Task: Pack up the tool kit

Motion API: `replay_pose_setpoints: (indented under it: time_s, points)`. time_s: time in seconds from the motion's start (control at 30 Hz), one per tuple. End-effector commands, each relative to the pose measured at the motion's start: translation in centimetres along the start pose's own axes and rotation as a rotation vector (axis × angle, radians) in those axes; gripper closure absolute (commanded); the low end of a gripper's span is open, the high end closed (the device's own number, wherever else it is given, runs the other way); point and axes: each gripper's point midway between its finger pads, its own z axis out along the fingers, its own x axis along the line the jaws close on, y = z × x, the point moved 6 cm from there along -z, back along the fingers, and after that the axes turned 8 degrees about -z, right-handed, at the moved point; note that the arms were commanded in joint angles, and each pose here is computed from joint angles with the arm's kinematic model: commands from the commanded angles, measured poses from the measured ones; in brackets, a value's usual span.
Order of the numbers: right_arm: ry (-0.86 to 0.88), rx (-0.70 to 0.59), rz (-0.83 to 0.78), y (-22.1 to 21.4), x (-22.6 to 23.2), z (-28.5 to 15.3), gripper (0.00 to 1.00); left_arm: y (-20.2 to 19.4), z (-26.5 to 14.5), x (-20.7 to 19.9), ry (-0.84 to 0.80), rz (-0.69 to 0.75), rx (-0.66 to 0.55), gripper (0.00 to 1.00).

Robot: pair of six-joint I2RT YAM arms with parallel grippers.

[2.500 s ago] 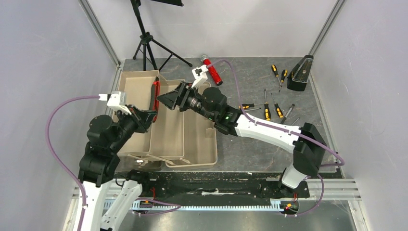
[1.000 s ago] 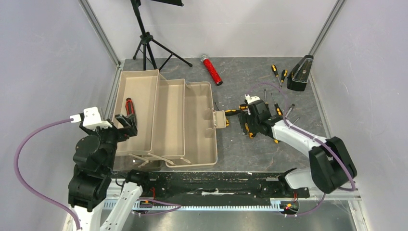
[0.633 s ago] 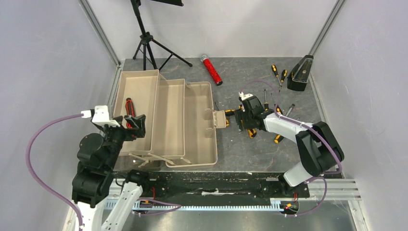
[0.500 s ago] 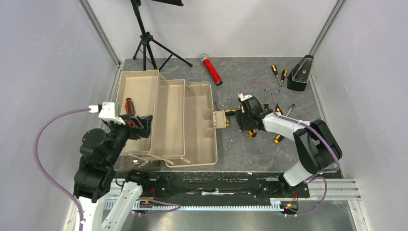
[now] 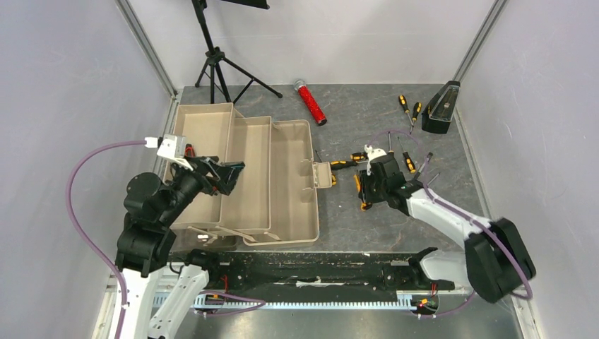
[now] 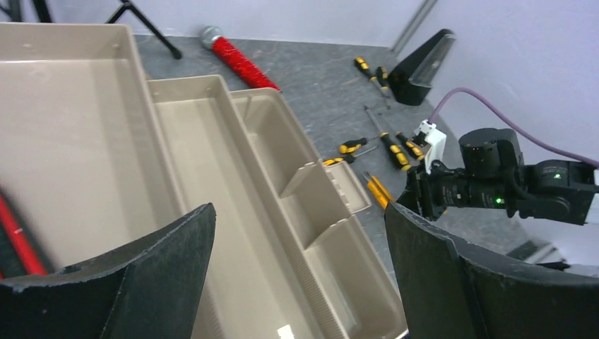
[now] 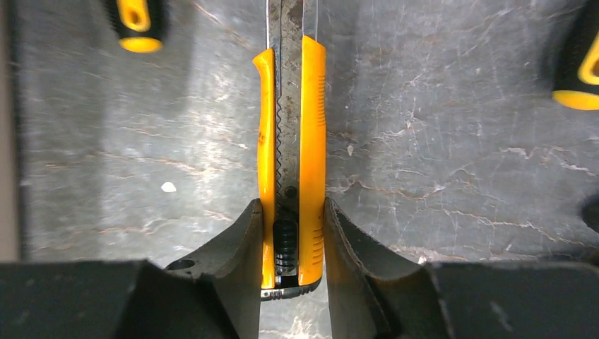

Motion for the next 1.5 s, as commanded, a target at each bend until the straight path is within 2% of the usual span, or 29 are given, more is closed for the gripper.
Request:
replay_pose_setpoints:
  time_s: [0.0,0.27,0.57,0.7,0.9,1.03,1.47]
  points:
    - [0.040,-0.209,0.073,3.9,0.5,-3.6,0.83,1.4,1.8,-2.1,-0.146,-0.087,-0.020,0.06]
    - [0.109,-0.505,0.185,10.0,1.2,-10.7,0.89,2.8,3.1,-3.7,-0.247,-0.167,-0.062,0.06]
    - [0.317,-0.658,0.282,13.3,3.6,-13.5,0.91,0.7,5.7,-4.2,-0.264,-0.218,0.011,0.07]
    - [0.383,-0.724,0.324,14.5,4.7,-14.3,0.92,-1.1,7.3,-5.9,-0.271,-0.214,0.070,0.07]
    - [0.492,-0.783,0.420,15.3,6.2,-14.9,0.92,-3.7,9.2,-9.3,-0.308,-0.200,0.139,0.09]
    - [0.560,-0.797,0.466,15.5,7.4,-15.4,0.92,-5.4,10.3,-11.2,-0.307,-0.133,0.189,0.10]
    - [0.706,-0.789,0.495,15.9,11.3,-16.8,0.92,-8.3,11.5,-12.2,-0.210,0.024,0.204,0.23]
